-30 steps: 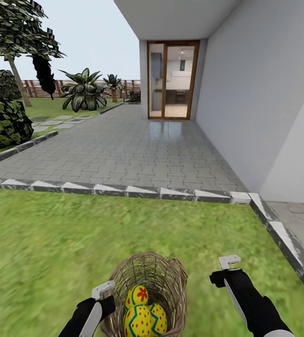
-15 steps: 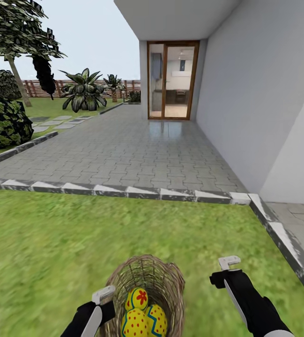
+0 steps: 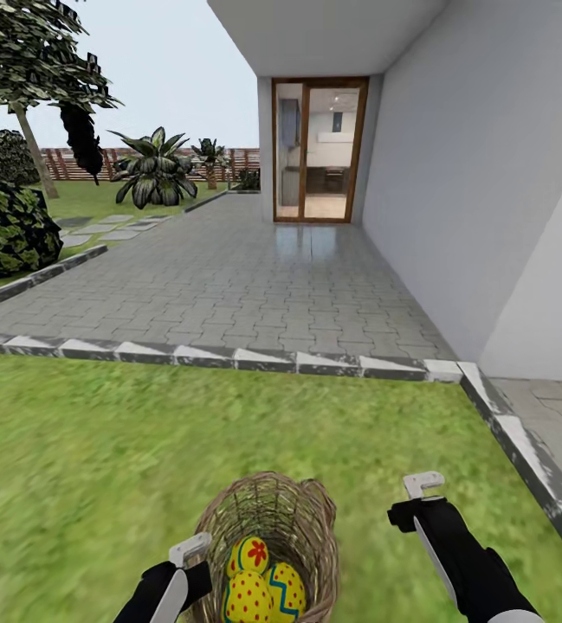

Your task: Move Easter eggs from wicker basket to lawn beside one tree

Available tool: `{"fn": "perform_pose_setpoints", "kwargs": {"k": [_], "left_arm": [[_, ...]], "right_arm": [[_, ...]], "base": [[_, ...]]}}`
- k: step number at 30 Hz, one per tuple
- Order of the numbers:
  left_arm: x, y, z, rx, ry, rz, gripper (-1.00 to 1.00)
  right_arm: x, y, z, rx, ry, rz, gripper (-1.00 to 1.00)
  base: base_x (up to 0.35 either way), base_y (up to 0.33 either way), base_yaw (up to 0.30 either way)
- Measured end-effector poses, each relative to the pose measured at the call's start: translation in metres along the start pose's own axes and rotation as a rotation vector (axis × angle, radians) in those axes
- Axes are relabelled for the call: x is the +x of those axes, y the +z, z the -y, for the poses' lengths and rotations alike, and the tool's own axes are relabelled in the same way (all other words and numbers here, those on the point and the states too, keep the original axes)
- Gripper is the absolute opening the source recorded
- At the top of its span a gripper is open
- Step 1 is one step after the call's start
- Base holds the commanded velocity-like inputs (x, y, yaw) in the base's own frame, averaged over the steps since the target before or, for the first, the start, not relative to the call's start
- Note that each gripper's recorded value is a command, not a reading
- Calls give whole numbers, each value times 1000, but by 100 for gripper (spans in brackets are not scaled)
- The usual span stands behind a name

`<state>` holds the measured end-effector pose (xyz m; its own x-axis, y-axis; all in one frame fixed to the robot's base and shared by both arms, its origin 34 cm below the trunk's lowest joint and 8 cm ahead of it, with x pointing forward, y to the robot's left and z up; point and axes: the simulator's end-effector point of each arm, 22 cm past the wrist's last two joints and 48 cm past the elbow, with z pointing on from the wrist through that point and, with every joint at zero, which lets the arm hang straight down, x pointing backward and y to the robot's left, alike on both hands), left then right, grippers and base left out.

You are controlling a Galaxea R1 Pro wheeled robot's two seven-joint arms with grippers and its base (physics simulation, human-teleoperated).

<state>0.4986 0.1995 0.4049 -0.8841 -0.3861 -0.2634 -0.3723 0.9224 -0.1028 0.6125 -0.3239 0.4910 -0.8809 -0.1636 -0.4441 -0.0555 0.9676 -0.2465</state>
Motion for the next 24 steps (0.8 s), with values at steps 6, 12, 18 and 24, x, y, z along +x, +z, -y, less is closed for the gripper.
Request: {"fn": "perform_pose_setpoints", "kwargs": {"k": [6,12,18,24], "left_arm": [[-8,-12,2,1,-2,6,-100],[-13,-23,1,-3,-5,5,-100],[-16,-33,2,-5,-7,1,-100],[-21,-44,4,-3,-10,3,-100]], "right_arm": [[-5,-9,3,-1,-2,-4,100],[-10,-17,7,0,-5,-5,100],[-22,-26,10,-1,-1,21,100],[-28,-35,15,5,-4,20,100]], "base": [[0,0,0],[22,0,0],[299,0,0],[100,0,100]]}}
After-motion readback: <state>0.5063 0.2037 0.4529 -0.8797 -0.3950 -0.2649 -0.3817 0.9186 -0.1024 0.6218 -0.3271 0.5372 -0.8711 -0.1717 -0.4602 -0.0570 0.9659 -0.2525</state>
